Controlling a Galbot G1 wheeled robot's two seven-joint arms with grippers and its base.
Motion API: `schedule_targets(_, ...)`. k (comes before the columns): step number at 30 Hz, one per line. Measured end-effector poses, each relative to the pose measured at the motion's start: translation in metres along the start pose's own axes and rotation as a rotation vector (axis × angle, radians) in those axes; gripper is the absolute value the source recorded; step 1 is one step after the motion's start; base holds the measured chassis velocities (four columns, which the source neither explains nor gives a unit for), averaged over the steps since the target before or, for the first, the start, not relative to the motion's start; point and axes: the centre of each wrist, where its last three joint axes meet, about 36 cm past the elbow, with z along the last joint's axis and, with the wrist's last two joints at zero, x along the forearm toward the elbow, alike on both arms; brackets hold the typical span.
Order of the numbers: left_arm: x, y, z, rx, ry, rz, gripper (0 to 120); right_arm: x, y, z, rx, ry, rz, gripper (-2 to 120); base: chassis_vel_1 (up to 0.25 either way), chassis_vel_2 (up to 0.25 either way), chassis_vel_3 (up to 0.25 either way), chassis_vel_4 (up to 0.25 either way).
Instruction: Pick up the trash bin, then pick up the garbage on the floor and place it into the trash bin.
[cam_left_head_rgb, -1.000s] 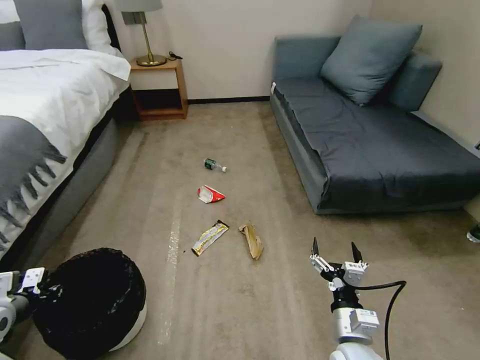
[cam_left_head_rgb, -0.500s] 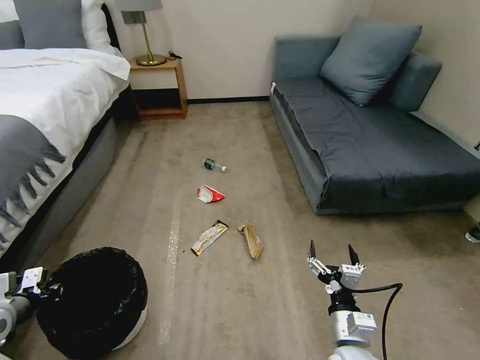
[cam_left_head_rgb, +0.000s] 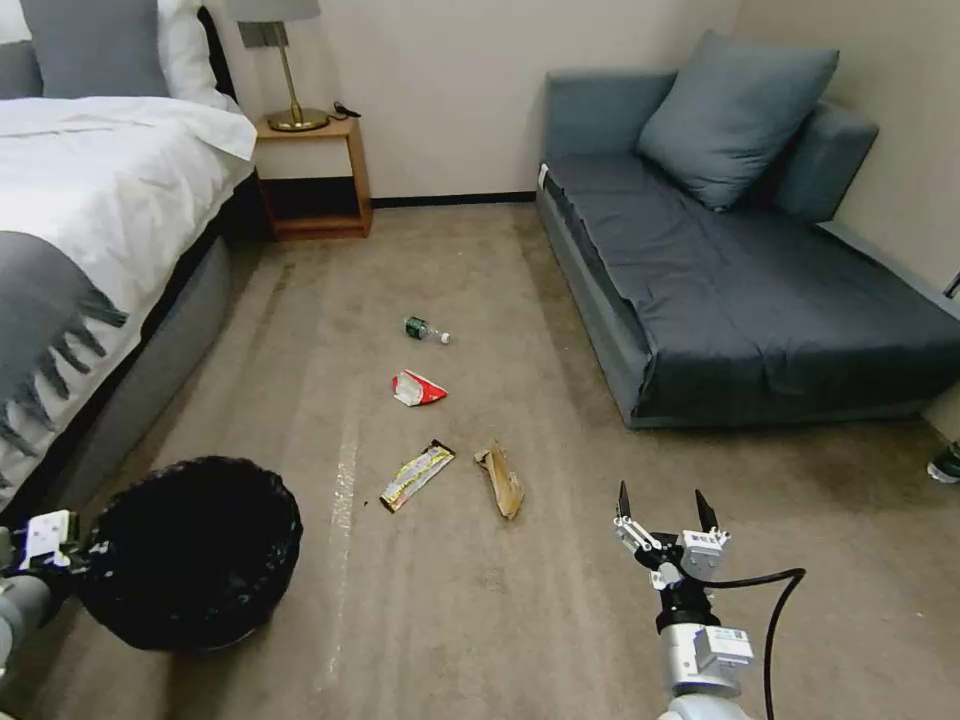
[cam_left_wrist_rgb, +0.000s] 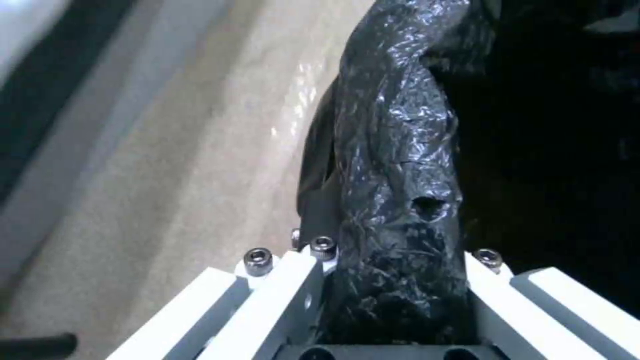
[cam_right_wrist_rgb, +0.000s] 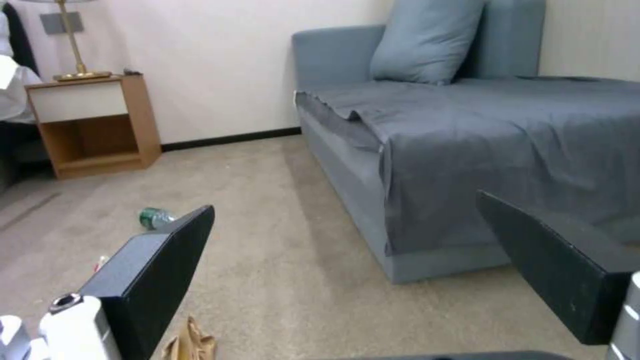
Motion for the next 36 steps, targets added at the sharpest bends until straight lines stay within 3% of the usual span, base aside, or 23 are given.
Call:
schedule_targets(4, 0.018, -0.007, -0.001, -0.009, -0.043, -0.037, 2, 0.004, 0.002, 0.002, -0.005, -0.021, -0.016, 100, 0.0, 0.0, 0.0, 0.0)
schedule_targets(8, 0.038, -0.022, 0.01, -0.079, -0.083, -0.114, 2, 0.017, 0.004, 0.003, 0.046, -0.049, -0.09, 100, 0.0, 0.0, 0.0, 0.0)
schedule_targets(13, 0.052, -0.031, 0.021, -0.133, -0.111, -0.171, 2, 0.032, 0.008, 0.004, 0.079, -0.056, -0.163, 100, 0.0, 0.0, 0.0, 0.0)
schedule_targets(18, 0.06, -0.037, 0.027, -0.152, -0.114, -0.174, 2, 0.041, 0.017, 0.008, 0.076, -0.054, -0.206, 100, 0.0, 0.0, 0.0, 0.0)
schedule_targets(26, 0.061, -0.047, 0.033, -0.165, -0.123, -0.165, 2, 0.043, 0.019, 0.02, 0.082, -0.073, -0.229, 100, 0.0, 0.0, 0.0, 0.0)
schedule_targets(36, 0.052, -0.045, 0.036, -0.179, -0.122, -0.185, 2, 0.047, 0.019, 0.032, 0.08, -0.055, -0.25, 100, -0.074, 0.077, 0.077, -0.065)
